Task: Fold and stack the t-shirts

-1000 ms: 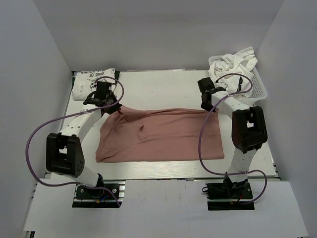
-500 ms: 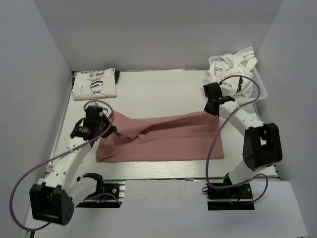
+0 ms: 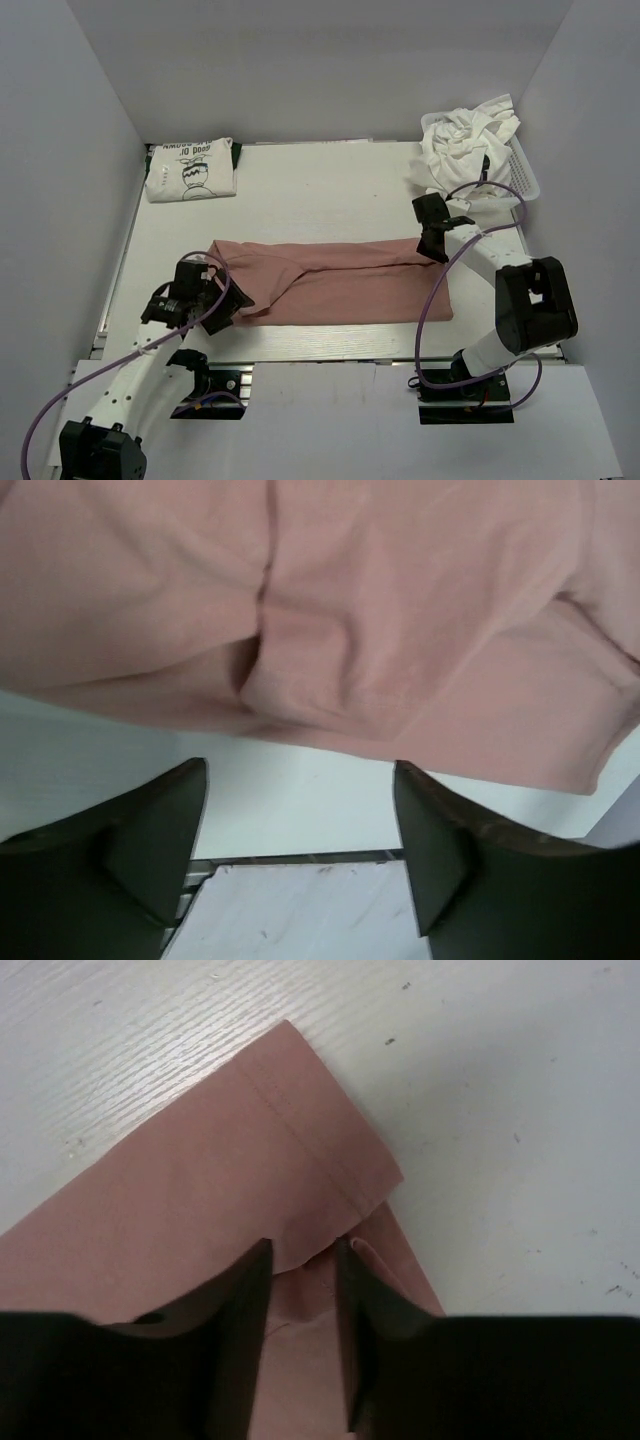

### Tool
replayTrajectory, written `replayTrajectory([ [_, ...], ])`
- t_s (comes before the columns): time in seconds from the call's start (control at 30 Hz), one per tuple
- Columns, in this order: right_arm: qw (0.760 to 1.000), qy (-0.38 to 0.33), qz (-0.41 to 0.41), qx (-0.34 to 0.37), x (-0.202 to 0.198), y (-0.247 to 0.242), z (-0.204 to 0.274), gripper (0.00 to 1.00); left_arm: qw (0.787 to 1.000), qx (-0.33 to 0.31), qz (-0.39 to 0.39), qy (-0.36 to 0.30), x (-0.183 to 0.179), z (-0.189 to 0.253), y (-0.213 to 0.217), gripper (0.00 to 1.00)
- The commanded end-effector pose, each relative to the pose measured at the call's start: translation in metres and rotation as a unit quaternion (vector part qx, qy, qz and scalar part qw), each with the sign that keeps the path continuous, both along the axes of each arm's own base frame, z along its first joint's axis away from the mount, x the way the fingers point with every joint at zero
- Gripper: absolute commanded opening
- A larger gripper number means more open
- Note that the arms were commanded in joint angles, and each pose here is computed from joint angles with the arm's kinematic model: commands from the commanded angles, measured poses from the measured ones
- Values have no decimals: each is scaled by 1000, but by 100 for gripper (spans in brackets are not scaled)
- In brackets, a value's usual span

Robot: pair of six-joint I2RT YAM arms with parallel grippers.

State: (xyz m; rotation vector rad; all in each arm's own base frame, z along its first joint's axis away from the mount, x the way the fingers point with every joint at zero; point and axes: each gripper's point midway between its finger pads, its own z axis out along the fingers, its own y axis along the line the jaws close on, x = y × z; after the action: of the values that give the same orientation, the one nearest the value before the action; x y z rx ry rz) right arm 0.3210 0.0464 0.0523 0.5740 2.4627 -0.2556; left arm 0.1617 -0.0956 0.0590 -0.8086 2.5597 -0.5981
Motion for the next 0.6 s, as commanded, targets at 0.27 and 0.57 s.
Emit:
replayTrajectory([
  [0.27, 999, -43, -4, -1, 2, -5, 37, 90, 990, 33, 7, -134, 82, 67, 3, 100],
  [0.57, 970, -67, 166, 164, 36, 86, -4, 90, 996, -7, -41, -79, 154, -12, -35, 100],
])
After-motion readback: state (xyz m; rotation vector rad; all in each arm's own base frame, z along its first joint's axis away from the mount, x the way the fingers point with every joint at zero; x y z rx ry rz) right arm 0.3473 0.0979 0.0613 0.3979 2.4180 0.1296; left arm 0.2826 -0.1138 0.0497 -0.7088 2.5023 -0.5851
